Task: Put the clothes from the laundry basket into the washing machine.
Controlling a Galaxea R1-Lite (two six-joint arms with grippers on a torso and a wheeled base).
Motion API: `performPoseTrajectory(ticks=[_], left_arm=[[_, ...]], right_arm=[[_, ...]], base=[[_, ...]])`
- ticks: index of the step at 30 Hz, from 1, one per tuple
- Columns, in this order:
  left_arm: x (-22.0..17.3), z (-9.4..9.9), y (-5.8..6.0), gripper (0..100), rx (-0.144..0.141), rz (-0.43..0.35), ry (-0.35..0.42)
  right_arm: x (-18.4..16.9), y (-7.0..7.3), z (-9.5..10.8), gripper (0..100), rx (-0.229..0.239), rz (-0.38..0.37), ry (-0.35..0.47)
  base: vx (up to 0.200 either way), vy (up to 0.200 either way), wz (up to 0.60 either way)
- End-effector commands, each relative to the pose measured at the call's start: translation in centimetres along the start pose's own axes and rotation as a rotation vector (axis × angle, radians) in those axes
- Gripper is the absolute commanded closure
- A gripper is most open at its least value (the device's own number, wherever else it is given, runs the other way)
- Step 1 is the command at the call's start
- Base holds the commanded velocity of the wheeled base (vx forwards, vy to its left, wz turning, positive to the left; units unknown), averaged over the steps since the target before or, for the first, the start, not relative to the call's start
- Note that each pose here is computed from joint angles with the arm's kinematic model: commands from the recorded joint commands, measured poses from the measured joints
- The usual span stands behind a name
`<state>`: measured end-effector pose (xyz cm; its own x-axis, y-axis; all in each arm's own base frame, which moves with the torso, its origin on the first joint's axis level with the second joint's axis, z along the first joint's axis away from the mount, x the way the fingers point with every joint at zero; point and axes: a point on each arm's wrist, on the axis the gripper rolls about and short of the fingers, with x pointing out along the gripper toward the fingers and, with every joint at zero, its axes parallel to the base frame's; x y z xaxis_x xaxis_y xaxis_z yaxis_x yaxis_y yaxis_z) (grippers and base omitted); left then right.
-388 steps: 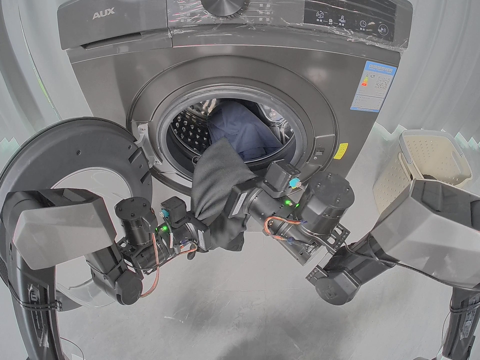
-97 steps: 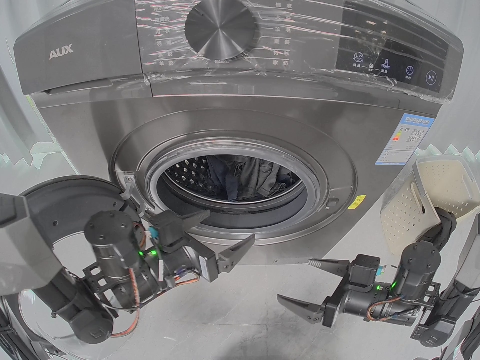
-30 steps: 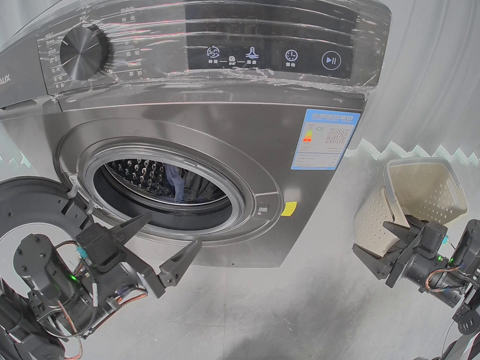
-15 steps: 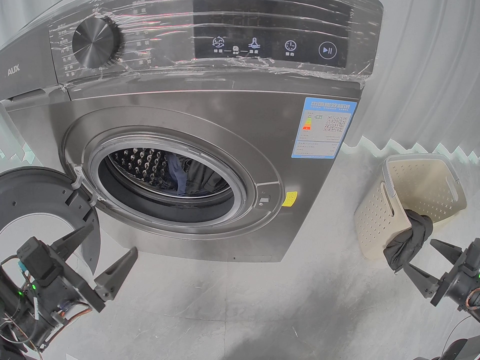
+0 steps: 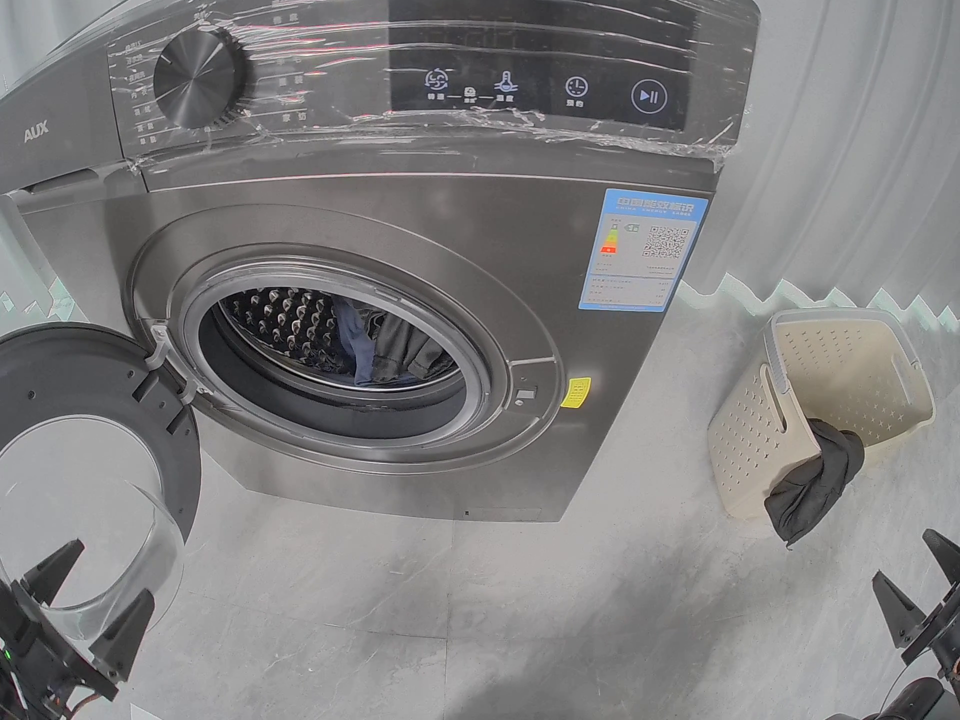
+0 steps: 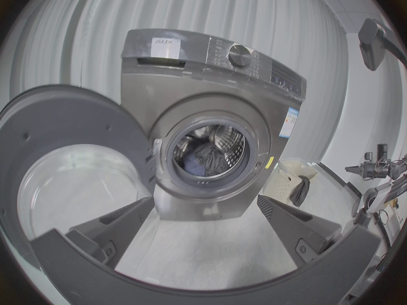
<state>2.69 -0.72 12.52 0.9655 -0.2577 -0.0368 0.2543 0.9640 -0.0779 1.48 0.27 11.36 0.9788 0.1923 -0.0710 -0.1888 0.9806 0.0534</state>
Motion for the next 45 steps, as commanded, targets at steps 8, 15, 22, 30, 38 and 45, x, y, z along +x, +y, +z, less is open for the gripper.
performPoseTrajectory(ticks=[8,15,22,30,38,45], left_arm=[[-4.8,-4.4,-0.3,0,0.101,0.252,-0.103],[-4.8,-4.6,-0.3,0,0.147,0.216,-0.09],[-4.8,-4.6,-0.7,0,0.007,0.054,-0.094],[-4.9,-5.2,-0.2,0,0.097,0.253,-0.02],[-4.8,-5.2,-0.2,0,0.08,0.25,-0.038],[-4.8,-5.2,-0.2,0,0.079,0.251,-0.036]], right_arm=[[-3.5,0.3,-3.9,0,-0.055,-0.186,-0.095],[-3.5,0.2,-4.1,0,-0.034,-0.198,-0.073],[-3.5,0.3,-4.1,0,-0.051,-0.186,-0.069],[-3.5,0.3,-4.1,0,-0.049,-0.184,-0.071],[-3.5,0.2,-4.1,0,-0.045,-0.186,-0.073],[-3.5,0.2,-4.1,0,-0.046,-0.186,-0.073]], base=[[0.0,-0.2,0.0],[0.0,-0.2,0.0],[0.0,-0.2,0.0],[0.0,-0.2,0.0],[0.0,-0.05,0.0],[0.0,-0.2,0.0]])
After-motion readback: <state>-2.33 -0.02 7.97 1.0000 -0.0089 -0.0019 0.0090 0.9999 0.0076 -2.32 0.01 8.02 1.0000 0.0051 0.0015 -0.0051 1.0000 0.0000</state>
